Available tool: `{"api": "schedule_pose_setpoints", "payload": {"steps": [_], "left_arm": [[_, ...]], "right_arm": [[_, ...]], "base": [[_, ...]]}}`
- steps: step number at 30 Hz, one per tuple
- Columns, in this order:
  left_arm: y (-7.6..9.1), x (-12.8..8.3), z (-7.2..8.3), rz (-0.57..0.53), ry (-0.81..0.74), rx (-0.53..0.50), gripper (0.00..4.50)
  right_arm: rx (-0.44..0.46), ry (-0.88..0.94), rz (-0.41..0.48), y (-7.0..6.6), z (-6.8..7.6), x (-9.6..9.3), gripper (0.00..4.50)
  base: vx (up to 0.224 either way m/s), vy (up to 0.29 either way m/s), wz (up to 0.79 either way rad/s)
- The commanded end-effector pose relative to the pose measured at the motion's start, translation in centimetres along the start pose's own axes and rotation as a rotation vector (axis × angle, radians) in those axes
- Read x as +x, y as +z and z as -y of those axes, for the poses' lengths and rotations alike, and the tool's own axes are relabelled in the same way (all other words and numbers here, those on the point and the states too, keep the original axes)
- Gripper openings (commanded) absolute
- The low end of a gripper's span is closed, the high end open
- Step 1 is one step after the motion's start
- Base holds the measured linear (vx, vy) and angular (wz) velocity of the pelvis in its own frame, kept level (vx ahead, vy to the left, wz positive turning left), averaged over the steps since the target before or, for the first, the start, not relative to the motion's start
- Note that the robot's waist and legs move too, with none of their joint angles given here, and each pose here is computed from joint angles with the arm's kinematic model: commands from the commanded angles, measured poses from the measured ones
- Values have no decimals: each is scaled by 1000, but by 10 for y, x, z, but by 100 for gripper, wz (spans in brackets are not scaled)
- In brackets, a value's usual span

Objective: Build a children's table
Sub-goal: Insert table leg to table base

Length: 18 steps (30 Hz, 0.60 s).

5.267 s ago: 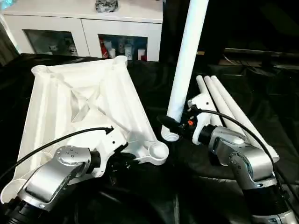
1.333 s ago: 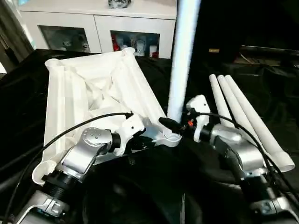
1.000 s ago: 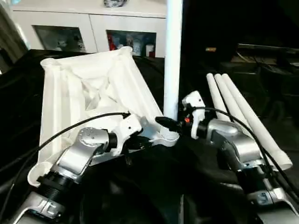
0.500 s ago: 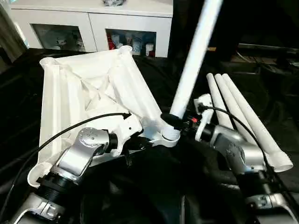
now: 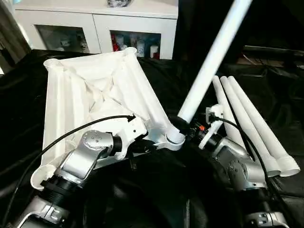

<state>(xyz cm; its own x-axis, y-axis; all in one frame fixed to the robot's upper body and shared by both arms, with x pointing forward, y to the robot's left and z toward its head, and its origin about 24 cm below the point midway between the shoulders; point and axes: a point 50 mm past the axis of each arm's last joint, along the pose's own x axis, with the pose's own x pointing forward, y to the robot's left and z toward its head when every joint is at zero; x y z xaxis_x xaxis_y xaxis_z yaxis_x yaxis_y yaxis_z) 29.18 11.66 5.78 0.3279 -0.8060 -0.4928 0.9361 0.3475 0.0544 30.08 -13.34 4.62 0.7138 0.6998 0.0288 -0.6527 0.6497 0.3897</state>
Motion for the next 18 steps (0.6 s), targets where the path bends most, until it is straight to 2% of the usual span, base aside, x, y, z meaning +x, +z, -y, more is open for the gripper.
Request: {"api": "schedule_pose_setpoints", "payload": {"steps": [1, 7, 11, 15, 18], "left_arm": [[5, 0, -2, 35, 7, 3, 0], [5, 0, -3, 32, 7, 3, 0], [5, 1, -4, 31, 2, 4, 0], [6, 2, -3, 28, -7, 12, 0], [6, 2, -3, 27, -10, 13, 0]], "right_arm": [[51, -161, -133, -32, 19, -28, 191], [60, -195, -73, -29, 21, -37, 191], [36, -186, -93, -32, 19, -40, 191], [-123, -131, -199, -31, 11, -37, 191], [-181, -100, -237, -27, 8, -33, 191]], "base": [[0, 0, 0], [0, 0, 0], [0, 0, 0], [0, 0, 0], [0, 0, 0]]}}
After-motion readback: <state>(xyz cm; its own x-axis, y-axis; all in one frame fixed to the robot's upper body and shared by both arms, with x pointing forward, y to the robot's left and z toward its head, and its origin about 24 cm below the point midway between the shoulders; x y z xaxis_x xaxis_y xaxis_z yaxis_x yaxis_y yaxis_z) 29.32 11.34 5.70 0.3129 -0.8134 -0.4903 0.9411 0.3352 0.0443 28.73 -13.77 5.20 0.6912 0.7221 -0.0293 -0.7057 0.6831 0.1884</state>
